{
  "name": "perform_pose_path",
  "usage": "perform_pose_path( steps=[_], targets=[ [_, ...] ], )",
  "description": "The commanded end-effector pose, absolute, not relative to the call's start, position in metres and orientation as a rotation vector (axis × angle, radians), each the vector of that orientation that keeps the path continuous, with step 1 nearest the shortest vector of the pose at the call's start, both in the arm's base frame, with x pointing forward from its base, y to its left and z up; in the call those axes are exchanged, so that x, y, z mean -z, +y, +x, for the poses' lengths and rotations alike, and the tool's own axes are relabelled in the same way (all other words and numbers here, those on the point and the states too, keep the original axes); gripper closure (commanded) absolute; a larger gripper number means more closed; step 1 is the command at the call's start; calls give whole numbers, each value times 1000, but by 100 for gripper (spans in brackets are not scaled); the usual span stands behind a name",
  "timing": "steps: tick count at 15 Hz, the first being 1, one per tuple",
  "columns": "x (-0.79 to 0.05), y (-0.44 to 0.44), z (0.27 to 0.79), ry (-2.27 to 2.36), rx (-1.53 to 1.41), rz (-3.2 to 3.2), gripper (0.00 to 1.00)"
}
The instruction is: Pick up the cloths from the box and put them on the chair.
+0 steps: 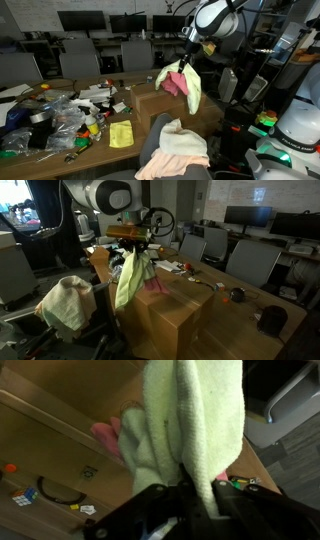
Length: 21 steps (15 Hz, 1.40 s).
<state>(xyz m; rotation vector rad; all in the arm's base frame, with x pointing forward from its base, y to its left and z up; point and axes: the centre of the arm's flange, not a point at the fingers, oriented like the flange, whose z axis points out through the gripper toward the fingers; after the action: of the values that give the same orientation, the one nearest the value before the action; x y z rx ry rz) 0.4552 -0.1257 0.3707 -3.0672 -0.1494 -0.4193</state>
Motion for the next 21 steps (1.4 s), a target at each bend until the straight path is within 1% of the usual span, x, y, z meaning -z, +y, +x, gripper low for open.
perform_pose_path(
  steps=[1,10,21],
  targets=[
    [-385,-101,416,-412,382,-3079,96],
    [-395,-20,378,-1033,200,-3092,96],
    [-424,62,354,-1380,248,-2969,96]
  ],
)
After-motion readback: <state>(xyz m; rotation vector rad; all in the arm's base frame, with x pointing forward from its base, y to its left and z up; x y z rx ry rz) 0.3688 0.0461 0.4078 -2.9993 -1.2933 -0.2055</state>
